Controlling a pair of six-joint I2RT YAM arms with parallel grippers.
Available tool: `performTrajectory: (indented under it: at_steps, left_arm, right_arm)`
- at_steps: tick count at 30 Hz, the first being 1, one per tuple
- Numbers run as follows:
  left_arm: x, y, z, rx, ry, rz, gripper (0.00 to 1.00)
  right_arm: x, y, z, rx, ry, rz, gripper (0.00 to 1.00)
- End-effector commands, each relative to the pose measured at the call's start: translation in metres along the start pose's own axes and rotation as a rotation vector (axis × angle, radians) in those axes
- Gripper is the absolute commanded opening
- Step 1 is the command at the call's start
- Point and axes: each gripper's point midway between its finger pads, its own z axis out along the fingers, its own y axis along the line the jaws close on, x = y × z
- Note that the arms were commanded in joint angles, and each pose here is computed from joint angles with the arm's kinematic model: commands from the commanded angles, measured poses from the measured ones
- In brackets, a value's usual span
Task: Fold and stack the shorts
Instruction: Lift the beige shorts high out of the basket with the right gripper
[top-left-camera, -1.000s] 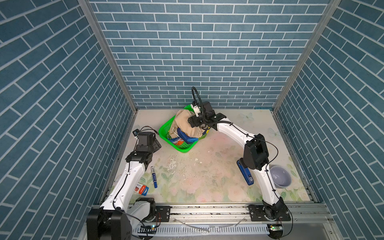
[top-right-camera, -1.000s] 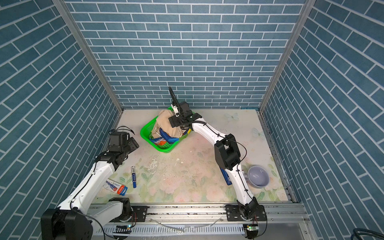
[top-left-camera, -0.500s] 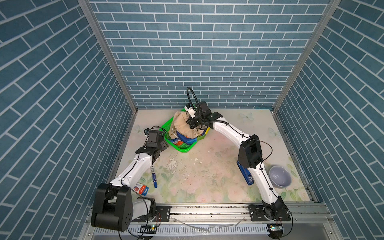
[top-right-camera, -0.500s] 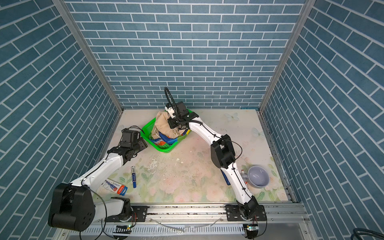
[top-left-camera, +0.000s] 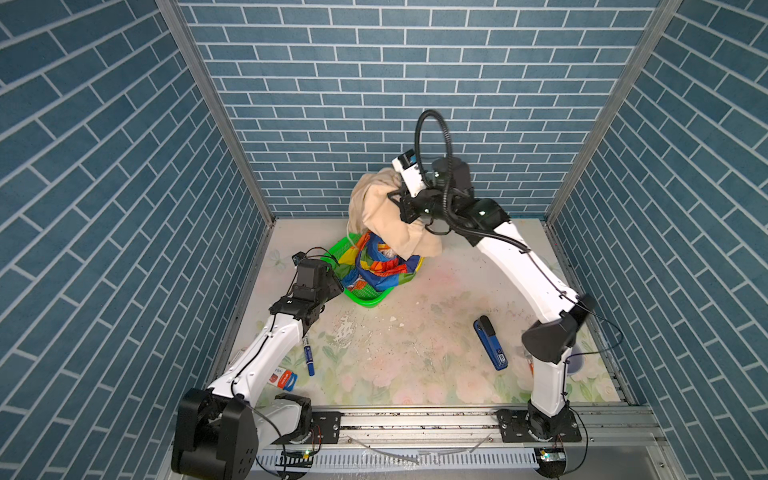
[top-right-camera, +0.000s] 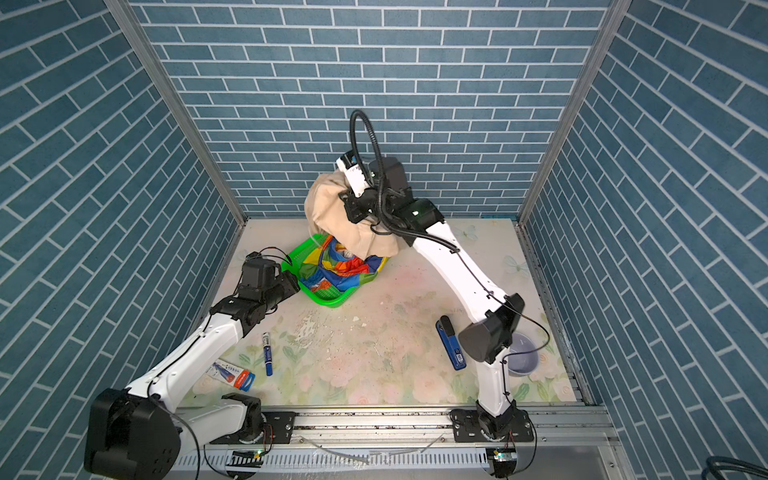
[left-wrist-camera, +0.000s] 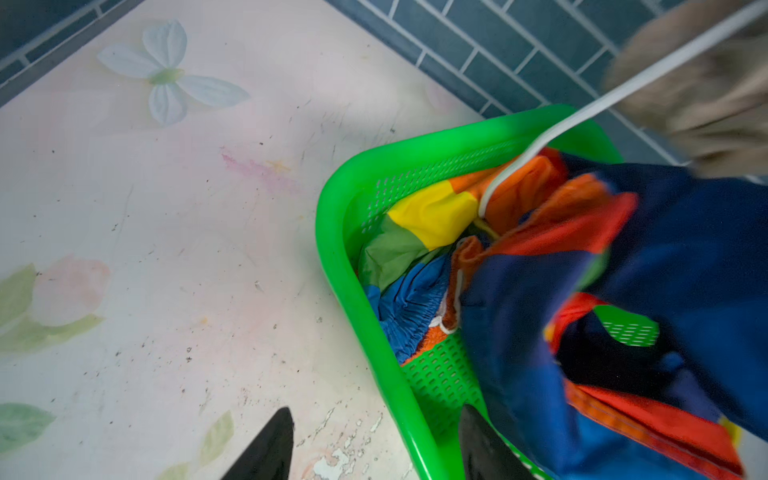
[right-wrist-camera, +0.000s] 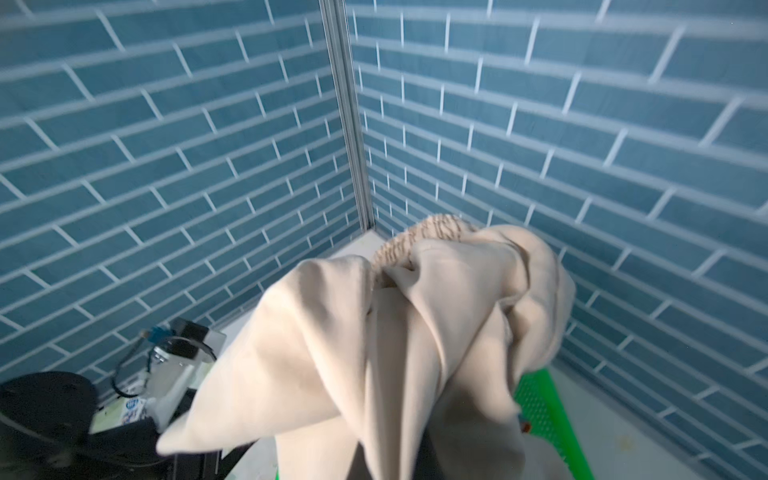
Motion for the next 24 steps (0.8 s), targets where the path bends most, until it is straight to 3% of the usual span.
performTrajectory:
  at_steps: [1,6,14,24]
  left_arm:
    - [-0.002,-0.003,-0.011,0.013,-0.005,0.006,0.67]
    - [0.006,0.001,-0.018,0.025,0.009,-0.004,0.67]
    - [0.017,0.005,-0.019,0.033,0.024,0.000,0.70]
    - [0.013,-0.003,0.019,-0.027,0.075,0.071,0.71]
  right_arm:
    - [-0.048,0.005,-0.045,0.028,-0.127,-0.075,0.00]
    - [-0.086,0.007,-0.101,0.074,-0.242,-0.098,0.00]
    - [-0.109,0.002,-0.180,0.194,-0.375,-0.127,0.00]
    - [-0.121,-0.007,-0.284,0.373,-0.500,-0.174,0.00]
